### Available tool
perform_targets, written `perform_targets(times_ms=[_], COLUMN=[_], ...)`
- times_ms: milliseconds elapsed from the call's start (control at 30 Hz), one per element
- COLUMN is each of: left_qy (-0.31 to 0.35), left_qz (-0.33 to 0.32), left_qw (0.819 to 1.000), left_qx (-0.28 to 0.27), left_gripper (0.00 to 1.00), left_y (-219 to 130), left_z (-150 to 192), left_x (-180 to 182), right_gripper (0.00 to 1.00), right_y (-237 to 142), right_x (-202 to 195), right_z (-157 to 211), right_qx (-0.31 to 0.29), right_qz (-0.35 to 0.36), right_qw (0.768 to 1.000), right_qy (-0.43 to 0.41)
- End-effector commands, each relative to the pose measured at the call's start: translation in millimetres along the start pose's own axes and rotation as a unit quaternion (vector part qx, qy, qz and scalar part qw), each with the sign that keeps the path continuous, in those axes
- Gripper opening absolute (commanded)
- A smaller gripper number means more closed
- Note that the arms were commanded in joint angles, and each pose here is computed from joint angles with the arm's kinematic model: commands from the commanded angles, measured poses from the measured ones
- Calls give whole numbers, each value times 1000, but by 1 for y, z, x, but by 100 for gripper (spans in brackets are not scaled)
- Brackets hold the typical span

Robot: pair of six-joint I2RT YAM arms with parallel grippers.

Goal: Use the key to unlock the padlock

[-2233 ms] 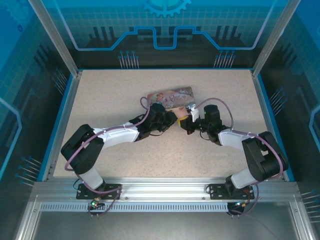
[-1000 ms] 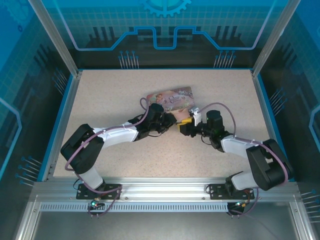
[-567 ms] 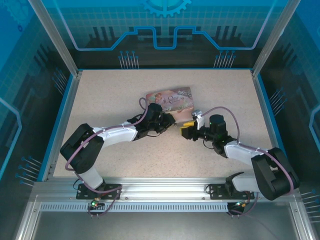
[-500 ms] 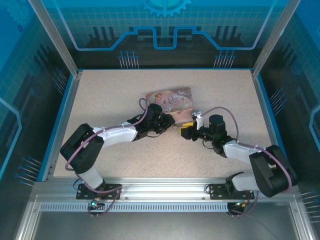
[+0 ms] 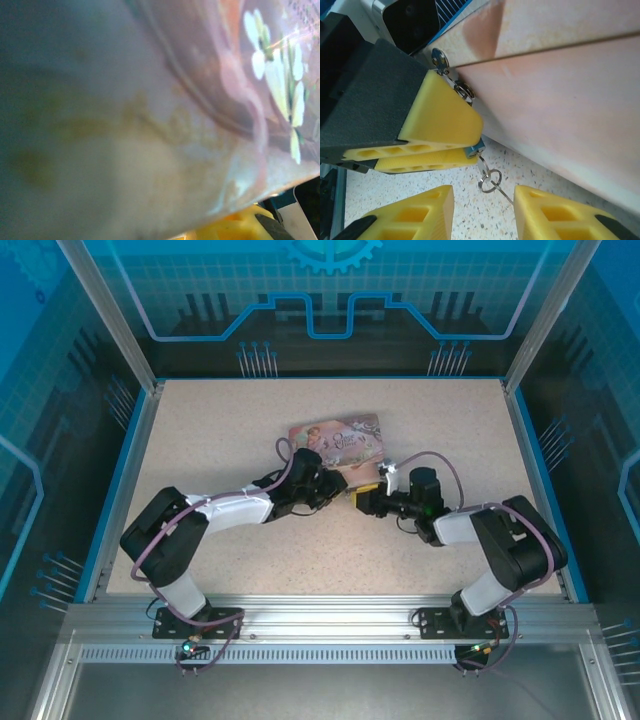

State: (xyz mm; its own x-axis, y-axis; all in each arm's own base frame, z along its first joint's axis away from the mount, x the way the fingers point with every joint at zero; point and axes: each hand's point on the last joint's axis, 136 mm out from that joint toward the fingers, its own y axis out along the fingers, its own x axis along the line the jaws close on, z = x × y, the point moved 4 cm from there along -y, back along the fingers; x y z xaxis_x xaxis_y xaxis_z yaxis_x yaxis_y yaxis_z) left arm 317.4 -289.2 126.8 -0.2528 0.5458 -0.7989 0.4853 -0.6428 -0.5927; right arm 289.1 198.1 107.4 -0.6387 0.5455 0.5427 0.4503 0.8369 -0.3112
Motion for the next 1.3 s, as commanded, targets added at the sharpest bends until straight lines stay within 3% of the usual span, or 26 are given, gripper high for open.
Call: perform_targets(times_ms=[0,133,333,533,833,1267], left_qy=[2,2,3,1,4,0], left_qz=[53,57,52,53,66,87], left_qw=[998,998,998,998,998,996], left_qx=[16,16,21,17,14,15], left_gripper=[0,0,0,0,0,0], left_y=[-11,-11,-10,-11,-12,-13], left_z=[3,3,1,-1,-2,-3], left_x=[-24,-27,-28,-27,-33,-43], right_gripper=[36,36,42,45,44,40], right_y=[7,-4,-19,-17,-4,-18], right_x=[8,5,8,14,24,6], right_z=[-6,-4,3,9,2,-9], right_qx=[-4,-11,24,27,2,-57], right_qz=[-24,15,101,71,-35,-1], right_qw=[1000,1000,990,993,999,989], right_qy=[-5,-21,-95,-94,27,140])
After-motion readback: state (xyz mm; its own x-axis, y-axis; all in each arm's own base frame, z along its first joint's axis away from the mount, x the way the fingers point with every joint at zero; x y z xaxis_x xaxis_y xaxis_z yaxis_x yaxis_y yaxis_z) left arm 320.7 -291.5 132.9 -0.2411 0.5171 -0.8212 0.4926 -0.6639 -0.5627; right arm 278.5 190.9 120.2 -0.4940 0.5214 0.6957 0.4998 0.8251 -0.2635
